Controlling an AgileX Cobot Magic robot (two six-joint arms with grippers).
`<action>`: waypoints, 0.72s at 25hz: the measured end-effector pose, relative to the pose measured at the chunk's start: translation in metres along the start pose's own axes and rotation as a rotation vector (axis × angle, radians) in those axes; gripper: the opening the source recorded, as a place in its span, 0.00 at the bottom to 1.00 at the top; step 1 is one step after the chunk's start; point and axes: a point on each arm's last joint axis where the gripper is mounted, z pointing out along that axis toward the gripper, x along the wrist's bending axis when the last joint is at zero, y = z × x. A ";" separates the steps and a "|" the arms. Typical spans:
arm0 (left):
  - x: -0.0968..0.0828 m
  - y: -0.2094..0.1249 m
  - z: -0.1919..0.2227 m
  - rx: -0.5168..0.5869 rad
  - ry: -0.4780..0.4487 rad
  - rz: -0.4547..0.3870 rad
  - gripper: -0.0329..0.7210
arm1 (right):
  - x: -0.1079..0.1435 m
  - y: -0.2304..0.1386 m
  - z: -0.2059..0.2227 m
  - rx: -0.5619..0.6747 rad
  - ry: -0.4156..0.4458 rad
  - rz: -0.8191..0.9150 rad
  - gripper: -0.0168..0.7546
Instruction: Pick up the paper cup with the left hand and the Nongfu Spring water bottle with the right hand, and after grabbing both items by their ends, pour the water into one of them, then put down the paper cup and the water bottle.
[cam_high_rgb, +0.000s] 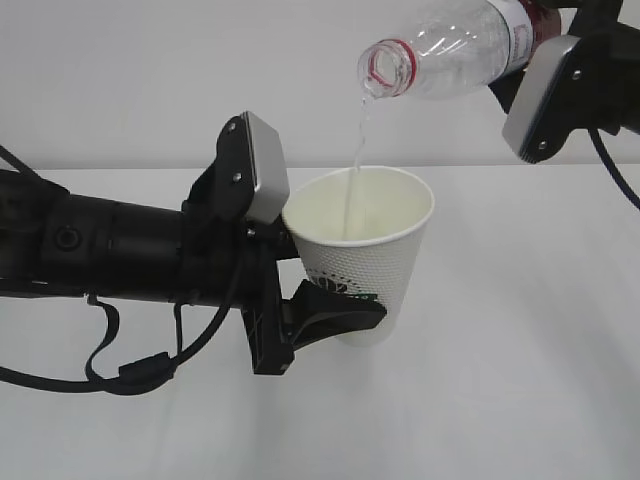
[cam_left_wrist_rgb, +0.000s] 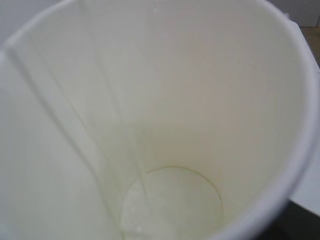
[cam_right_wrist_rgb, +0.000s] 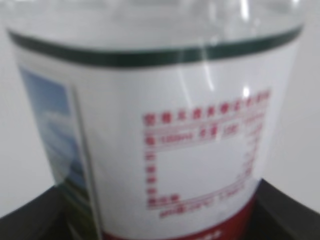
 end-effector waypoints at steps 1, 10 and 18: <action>0.000 0.000 0.000 0.000 0.000 0.000 0.72 | 0.000 0.000 0.000 0.000 0.000 0.000 0.70; 0.000 0.000 0.000 0.001 0.001 0.000 0.71 | 0.000 0.000 0.000 -0.001 0.001 -0.002 0.70; 0.001 -0.002 0.000 0.019 0.015 0.000 0.71 | 0.000 0.000 0.000 -0.001 0.001 -0.018 0.70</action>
